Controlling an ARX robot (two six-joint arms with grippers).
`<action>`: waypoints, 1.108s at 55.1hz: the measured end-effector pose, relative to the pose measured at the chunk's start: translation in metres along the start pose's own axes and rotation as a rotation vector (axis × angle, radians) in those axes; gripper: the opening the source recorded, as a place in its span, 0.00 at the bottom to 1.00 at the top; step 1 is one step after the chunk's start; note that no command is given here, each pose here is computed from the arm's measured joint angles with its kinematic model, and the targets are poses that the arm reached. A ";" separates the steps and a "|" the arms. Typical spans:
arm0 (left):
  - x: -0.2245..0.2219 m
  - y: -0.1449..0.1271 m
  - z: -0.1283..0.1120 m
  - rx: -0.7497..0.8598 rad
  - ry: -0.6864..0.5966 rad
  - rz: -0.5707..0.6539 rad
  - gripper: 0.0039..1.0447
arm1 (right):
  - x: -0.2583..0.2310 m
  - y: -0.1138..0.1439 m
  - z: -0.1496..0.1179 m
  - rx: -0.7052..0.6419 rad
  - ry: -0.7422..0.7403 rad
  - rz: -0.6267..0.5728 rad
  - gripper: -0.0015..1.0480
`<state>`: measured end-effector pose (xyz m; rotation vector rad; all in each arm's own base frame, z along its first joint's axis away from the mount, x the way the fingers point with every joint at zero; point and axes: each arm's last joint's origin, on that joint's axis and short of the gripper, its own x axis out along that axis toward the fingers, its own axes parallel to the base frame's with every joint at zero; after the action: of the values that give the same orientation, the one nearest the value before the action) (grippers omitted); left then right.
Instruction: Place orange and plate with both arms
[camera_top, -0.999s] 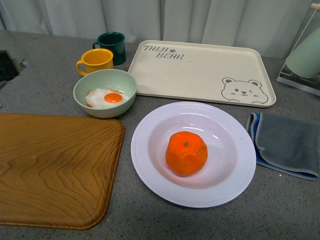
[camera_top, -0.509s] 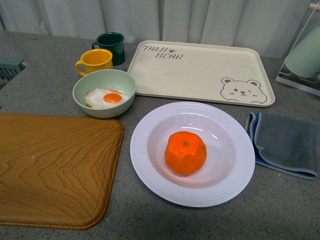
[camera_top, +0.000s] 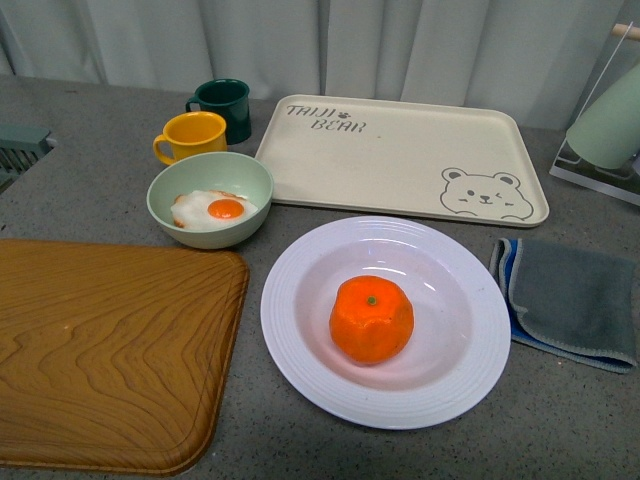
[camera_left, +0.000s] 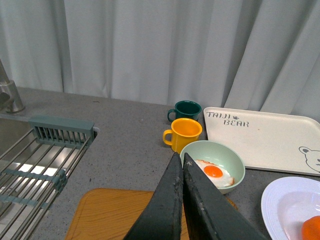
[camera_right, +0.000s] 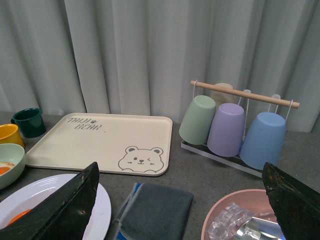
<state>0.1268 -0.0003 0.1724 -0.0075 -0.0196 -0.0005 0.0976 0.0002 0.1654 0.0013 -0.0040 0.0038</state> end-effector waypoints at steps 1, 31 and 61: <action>0.000 0.000 0.000 0.000 0.000 0.000 0.03 | 0.000 0.000 0.000 0.000 0.000 0.000 0.91; -0.016 0.000 0.001 0.000 -0.004 0.000 0.03 | 0.000 0.000 0.000 0.000 0.000 0.000 0.91; -0.030 0.000 -0.002 0.000 0.002 -0.002 0.17 | 0.000 0.000 0.000 0.000 0.000 0.000 0.91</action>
<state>0.0967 -0.0002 0.1701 -0.0075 -0.0177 -0.0024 0.0976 0.0002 0.1653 0.0013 -0.0036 0.0038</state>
